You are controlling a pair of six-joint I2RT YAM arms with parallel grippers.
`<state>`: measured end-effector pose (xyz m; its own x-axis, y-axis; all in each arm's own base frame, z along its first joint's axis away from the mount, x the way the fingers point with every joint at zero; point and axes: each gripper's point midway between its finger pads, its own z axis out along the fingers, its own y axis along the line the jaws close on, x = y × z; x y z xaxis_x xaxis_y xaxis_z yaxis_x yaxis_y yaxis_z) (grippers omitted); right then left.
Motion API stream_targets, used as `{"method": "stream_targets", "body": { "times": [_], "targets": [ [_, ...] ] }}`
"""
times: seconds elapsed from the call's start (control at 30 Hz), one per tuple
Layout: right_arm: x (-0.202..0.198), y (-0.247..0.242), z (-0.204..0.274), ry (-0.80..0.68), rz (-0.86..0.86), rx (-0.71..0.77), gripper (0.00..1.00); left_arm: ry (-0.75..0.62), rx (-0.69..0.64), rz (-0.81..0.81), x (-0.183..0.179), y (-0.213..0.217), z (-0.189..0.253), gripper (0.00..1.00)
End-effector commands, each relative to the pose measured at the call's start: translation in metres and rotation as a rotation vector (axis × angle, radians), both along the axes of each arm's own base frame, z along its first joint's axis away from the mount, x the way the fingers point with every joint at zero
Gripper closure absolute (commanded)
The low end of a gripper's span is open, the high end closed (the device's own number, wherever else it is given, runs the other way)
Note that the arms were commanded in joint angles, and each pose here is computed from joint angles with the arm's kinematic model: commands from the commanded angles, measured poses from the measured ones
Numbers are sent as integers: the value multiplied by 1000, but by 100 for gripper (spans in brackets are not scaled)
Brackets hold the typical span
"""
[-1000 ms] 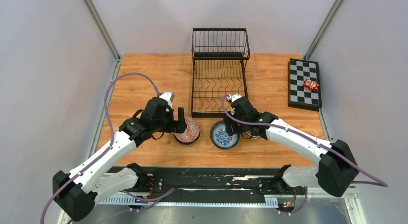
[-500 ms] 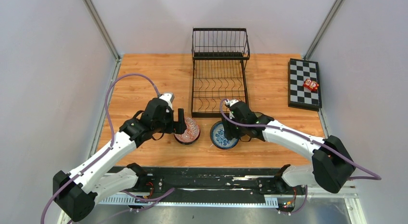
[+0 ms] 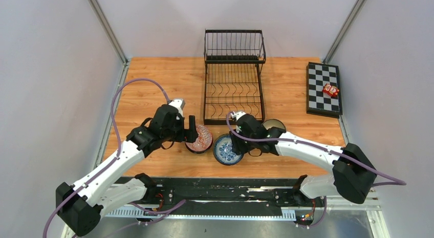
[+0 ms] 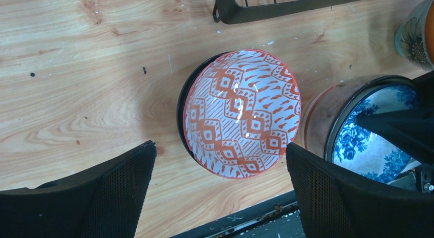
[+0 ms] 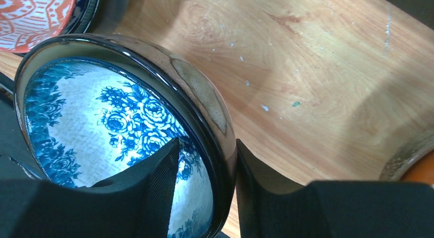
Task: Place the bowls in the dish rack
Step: Move the bowl to the center of the board.
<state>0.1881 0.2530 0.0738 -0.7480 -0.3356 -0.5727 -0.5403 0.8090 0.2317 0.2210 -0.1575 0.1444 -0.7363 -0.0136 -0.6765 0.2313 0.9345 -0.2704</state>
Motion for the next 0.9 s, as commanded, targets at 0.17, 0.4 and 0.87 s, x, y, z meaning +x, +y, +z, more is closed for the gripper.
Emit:
{"method": "stream_targets", "body": {
  "times": [0.17,0.4,0.87],
  "targets": [
    [-31,-7,-18,62,37,-101,55,-6,31,15,0,5,-7,2],
    [-18,-11,14,-36,-6,-81,42,28,41,29,6,1,-26,2],
    [0,-48,97,-276,-77,-74,36,107,58,68,15,-7,-73,8]
  ]
}}
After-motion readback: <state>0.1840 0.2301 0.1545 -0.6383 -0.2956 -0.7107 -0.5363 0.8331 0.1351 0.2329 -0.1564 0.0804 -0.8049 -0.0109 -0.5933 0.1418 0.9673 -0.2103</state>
